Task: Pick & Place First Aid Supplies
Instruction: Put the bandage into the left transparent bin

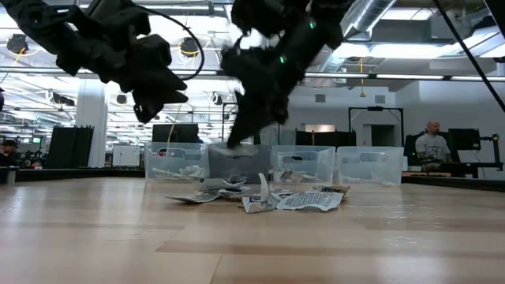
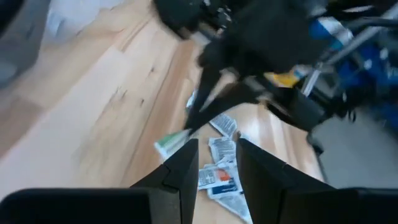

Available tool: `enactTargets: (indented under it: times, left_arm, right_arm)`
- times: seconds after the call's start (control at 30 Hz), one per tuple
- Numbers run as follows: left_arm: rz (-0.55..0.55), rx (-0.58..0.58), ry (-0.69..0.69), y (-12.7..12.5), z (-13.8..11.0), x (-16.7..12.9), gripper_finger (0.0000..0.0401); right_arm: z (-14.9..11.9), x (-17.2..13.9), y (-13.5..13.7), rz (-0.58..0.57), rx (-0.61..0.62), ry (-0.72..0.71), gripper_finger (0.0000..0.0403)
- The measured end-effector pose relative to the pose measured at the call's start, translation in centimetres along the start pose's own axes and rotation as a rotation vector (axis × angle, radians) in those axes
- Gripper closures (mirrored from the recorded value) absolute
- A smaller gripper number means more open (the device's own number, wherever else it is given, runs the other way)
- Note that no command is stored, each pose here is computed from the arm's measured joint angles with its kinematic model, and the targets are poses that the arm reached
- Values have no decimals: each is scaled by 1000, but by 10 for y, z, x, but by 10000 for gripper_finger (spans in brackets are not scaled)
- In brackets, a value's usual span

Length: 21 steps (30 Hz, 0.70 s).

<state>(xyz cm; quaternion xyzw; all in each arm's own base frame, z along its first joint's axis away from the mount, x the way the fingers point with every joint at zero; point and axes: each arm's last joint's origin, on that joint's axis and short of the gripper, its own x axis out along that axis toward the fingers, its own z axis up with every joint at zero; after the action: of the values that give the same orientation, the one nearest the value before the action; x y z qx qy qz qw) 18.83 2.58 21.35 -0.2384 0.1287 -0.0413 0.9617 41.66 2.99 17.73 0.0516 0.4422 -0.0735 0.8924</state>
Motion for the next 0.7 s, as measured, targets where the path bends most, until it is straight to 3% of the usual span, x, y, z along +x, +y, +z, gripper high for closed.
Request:
enactTargets:
  times: [0.27, 0.7]
  left_arm:
    - [26, -255, -15, 1, 0, 0, 293]
    - [21, -289, -22, 1, 1, 1, 293]
  right_arm:
    - [27, -23, -3, -35, -47, -124, 401]
    - [41, -35, -2, -32, -67, -177, 402]
